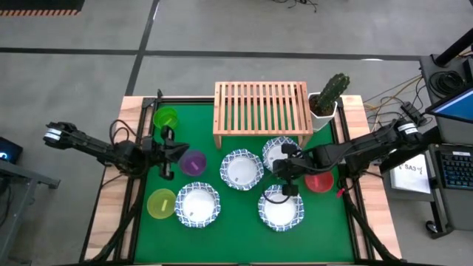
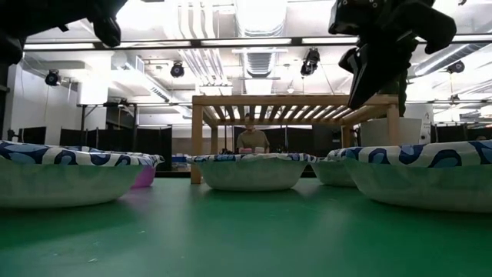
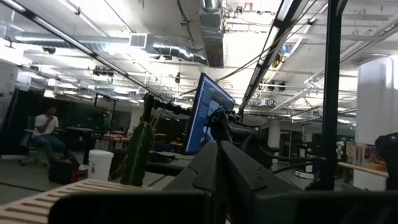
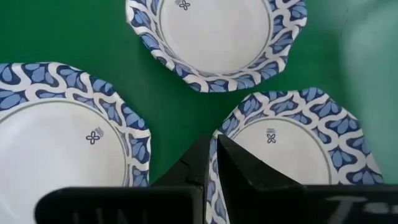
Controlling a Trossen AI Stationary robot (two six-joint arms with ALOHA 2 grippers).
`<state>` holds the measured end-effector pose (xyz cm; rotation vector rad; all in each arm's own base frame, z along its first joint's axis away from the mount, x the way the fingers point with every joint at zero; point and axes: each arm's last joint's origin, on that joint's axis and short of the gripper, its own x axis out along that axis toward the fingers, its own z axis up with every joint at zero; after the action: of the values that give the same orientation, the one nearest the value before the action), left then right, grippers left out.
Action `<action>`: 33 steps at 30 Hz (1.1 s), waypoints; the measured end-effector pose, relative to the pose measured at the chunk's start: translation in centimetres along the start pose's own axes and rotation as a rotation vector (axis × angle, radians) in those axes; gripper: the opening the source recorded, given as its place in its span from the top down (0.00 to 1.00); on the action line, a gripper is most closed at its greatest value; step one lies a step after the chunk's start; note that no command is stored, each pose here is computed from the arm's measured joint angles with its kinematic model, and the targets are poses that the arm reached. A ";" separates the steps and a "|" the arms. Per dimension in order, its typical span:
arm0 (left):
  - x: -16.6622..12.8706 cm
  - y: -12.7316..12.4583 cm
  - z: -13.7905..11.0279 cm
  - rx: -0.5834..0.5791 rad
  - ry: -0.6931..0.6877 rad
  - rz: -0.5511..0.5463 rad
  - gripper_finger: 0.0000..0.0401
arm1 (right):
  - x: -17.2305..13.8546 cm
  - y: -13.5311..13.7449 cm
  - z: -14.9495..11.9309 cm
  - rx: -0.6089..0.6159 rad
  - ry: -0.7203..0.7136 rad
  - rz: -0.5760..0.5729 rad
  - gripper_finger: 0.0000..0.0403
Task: Place and stack bowls onto a shelf
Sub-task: Put the big white bowl on the shelf
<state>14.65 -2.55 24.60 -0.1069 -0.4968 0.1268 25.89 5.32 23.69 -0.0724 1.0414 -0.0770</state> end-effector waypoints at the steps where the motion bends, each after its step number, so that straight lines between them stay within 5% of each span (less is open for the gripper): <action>1: 0.0 0.0 0.1 0.002 -0.006 0.000 1.00 | 0.0 0.0 0.0 0.007 0.001 0.000 0.94; 19: 0.0 0.0 0.2 0.052 -0.011 0.002 1.00 | 0.0 -0.1 0.3 0.017 -0.032 -0.018 0.93; 33: 0.0 0.0 0.1 0.097 -0.010 0.004 1.00 | 0.1 -0.2 0.5 0.188 -0.053 -0.018 0.61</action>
<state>14.56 -2.52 24.71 -0.0126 -0.4995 0.1552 26.39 5.08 23.91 0.0868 0.9761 -0.1876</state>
